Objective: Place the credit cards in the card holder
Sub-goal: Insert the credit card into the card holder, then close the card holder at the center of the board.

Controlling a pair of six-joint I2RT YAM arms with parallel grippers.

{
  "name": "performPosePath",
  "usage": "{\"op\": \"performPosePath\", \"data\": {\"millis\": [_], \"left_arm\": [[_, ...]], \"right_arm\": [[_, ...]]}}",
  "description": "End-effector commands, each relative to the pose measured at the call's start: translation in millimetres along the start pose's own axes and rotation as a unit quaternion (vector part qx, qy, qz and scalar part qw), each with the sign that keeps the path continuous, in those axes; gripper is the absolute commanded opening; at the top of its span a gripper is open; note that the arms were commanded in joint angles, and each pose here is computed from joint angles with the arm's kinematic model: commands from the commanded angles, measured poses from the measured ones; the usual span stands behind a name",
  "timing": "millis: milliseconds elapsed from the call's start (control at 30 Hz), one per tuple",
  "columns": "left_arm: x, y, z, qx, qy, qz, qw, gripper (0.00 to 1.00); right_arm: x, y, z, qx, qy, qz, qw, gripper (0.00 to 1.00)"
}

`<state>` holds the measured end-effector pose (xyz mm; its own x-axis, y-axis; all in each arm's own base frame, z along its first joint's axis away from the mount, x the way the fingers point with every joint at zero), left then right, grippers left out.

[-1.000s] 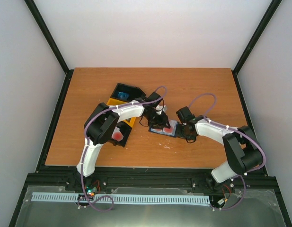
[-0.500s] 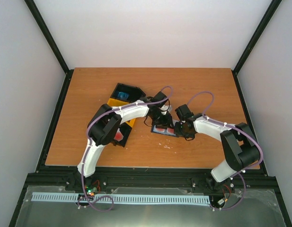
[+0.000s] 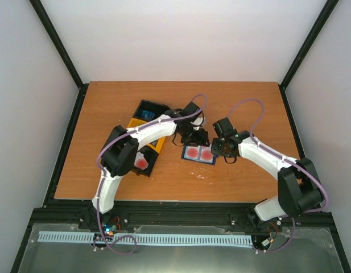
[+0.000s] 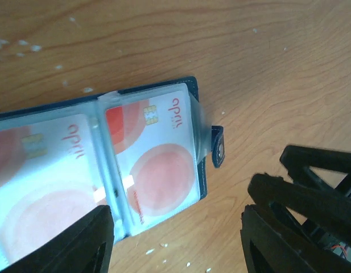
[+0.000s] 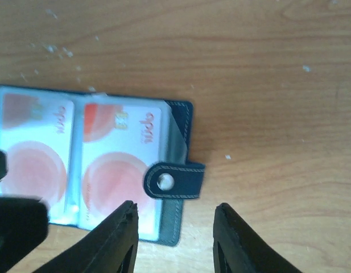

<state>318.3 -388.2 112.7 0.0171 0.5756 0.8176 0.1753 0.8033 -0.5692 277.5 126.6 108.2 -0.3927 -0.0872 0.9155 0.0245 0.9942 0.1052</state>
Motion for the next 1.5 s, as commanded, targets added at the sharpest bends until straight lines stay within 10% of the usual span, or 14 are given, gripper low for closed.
{"op": "performPosePath", "data": {"millis": [0, 467, 867, 1467], "left_arm": [[44.8, 9.4, -12.2, 0.022, -0.064, -0.022, 0.997, 0.66], [31.9, 73.4, 1.1, 0.088, -0.055, -0.033, 0.994, 0.81], [1.6, 85.5, 14.0, 0.104, 0.007, -0.010, 0.995, 0.78], [5.7, 41.3, 10.6, 0.070, 0.043, 0.140, 0.987, 0.64]], "right_arm": [[-0.4, 3.1, -11.8, 0.024, 0.003, 0.013, 1.000, 0.40], [-36.3, 10.9, -12.6, 0.082, 0.055, 0.075, 0.992, 0.49], [-38.2, 9.7, -7.2, 0.088, 0.059, 0.089, 0.990, 0.13], [-52.8, 28.6, 15.6, 0.061, 0.086, -0.010, 0.994, 0.03]]}}
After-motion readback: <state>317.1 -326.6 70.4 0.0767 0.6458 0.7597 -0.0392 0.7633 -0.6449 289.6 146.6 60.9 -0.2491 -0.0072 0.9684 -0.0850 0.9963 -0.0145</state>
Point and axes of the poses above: each gripper's point midway between its finger pads, its own x axis back along the fingers, its own y axis along the line the jaws close on, z = x × y, the point moved 4 cm from there along x, back along the fingers, and after that the axes turned 7 degrees about x, right-handed, at the moved point
